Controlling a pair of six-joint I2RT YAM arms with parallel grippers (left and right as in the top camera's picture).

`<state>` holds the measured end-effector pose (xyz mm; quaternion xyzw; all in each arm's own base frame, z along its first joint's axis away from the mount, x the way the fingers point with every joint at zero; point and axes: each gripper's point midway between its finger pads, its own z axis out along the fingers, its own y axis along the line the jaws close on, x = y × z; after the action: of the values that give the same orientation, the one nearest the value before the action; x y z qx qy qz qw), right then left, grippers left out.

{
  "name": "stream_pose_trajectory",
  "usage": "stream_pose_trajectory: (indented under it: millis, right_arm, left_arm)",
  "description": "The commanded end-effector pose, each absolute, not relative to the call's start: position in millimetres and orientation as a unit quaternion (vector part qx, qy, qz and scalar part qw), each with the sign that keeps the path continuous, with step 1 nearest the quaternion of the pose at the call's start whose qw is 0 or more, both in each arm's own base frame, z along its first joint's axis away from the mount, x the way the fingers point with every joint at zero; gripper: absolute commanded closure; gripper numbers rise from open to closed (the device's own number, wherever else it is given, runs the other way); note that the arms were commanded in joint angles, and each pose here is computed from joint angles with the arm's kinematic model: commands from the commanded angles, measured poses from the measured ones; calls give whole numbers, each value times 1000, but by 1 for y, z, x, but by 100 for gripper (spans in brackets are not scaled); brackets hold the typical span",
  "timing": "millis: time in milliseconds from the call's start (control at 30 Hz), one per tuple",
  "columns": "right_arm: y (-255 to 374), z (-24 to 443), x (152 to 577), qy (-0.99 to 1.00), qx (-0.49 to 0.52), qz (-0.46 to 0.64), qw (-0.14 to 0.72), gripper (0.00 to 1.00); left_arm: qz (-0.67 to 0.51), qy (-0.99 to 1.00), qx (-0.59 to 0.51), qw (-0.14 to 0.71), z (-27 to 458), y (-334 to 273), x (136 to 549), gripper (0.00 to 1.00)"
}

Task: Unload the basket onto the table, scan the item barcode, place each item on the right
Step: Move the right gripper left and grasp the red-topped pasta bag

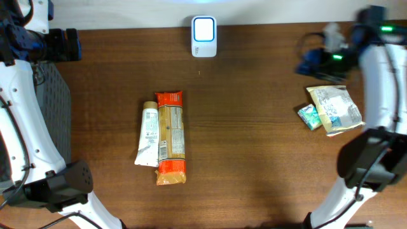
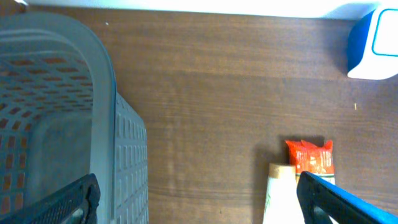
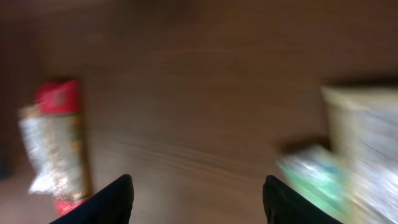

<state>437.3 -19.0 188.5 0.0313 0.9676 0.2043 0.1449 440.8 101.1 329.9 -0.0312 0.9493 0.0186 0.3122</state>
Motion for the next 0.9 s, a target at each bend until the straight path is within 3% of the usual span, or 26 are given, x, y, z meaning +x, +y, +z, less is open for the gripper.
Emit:
stream_pose_trajectory:
  millis: [0, 267, 633, 667, 767, 867]
  right_arm:
    - [117, 171, 434, 937, -86, 315, 121, 34]
    - [299, 90, 387, 925, -155, 342, 54, 34]
    - [341, 11, 355, 955, -127, 268, -4, 34]
    - [343, 7, 351, 955, -127, 268, -11, 43]
    - [349, -2, 345, 956, -125, 266, -21, 50]
    - [358, -2, 341, 953, -137, 269, -17, 50]
  left_arm:
    - [19, 948, -23, 316, 332, 100, 441, 1]
    - [19, 948, -23, 316, 332, 100, 441, 1]
    - [19, 948, -23, 316, 332, 100, 441, 1]
    - [19, 948, -23, 316, 332, 100, 441, 1]
    - [19, 948, -23, 316, 332, 100, 441, 1]
    - [19, 948, -23, 316, 332, 100, 441, 1]
